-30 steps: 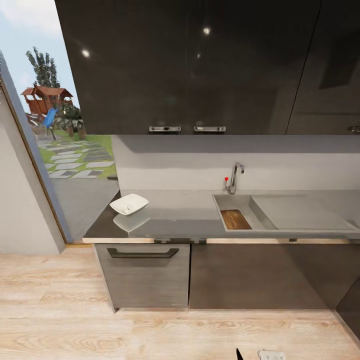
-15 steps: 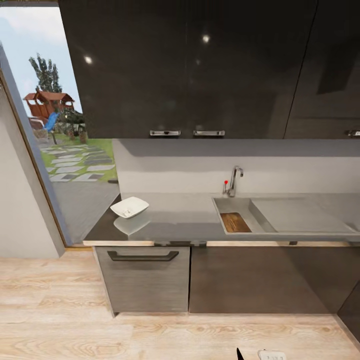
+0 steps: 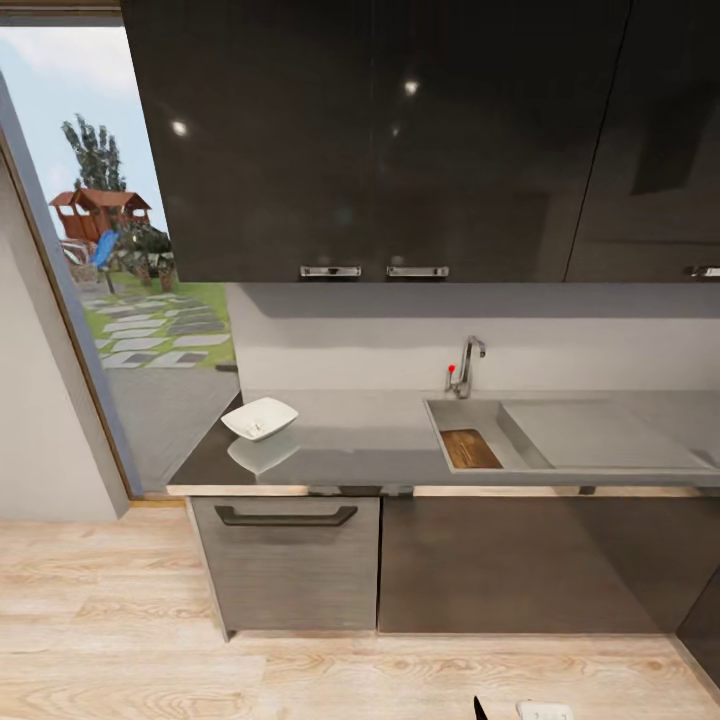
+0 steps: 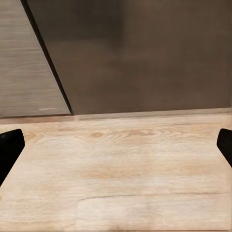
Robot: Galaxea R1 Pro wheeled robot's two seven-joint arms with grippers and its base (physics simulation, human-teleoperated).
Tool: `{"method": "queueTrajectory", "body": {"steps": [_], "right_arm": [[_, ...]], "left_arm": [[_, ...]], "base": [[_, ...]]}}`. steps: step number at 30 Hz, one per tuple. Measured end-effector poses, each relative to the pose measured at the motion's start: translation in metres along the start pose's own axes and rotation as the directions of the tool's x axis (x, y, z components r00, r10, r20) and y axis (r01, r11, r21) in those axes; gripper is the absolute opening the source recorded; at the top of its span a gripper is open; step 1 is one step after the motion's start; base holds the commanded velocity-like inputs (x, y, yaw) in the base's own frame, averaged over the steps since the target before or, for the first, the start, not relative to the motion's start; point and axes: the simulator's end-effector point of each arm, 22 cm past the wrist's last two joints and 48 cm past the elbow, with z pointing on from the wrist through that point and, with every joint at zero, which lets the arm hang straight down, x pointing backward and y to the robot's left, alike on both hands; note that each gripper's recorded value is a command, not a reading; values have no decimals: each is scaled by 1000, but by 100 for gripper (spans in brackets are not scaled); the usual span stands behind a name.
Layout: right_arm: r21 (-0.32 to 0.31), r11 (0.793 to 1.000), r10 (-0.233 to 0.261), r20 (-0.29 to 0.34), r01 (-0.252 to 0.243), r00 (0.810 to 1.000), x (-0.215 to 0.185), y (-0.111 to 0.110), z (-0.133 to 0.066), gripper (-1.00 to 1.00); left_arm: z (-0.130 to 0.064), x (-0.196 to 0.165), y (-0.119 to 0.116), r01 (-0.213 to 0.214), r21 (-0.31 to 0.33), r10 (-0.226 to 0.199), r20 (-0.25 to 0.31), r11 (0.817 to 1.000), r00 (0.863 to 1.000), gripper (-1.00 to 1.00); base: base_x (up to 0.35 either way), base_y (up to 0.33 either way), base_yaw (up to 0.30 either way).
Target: In the kitchen, take the Vidalia onion out of the sink, dice it on the chopping board with the paring knife, put the diced onion into the bowl on the countertop, then place both the paring knife and the chopping board into the sink.
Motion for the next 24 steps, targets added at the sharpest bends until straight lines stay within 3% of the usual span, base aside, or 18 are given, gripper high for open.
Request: {"method": "queueTrajectory", "body": {"steps": [1,3,5,8,12,14,16,17,20,24], "right_arm": [[2,1000,2,-32,-2,999,9,-1,-2,100],[17,1000,11,-164,-8,986,51,-6,-15,100],[64,998,21,-292,-2,956,95,-19,-36,100],[132,991,24,-396,32,918,144,-44,-72,100],[155,985,17,-494,69,869,200,-67,-125,100],[153,985,16,-545,80,839,230,-71,-159,100],[118,991,15,-574,64,819,247,-65,-177,100],[96,994,14,-588,52,809,253,-60,-182,100],[61,998,26,-657,20,754,274,-51,-202,100],[80,996,32,-666,29,745,275,-60,-205,100]], "left_arm": [[-1,6,3,-3,-7,3,-13,1000,1000,100],[-4,20,9,-13,-19,12,-42,1000,999,100],[-7,36,18,-27,-36,24,-79,999,997,100],[-18,72,44,-56,-81,43,-161,995,986,100],[-26,91,62,-72,-101,50,-201,992,978,100],[-41,125,62,-77,-66,58,-253,995,966,100],[-57,157,55,-71,-13,64,-299,997,952,100],[-68,177,50,-68,19,70,-327,998,942,100],[-103,229,32,-54,74,79,-400,996,913,100],[-118,251,17,-37,89,73,-443,995,894,100]], "base": [[0,0,0],[0,0,0],[0,0,0],[0,0,0],[0,0,0],[0,0,0],[0,0,0],[0,0,0],[0,0,0],[0,0,0]]}}
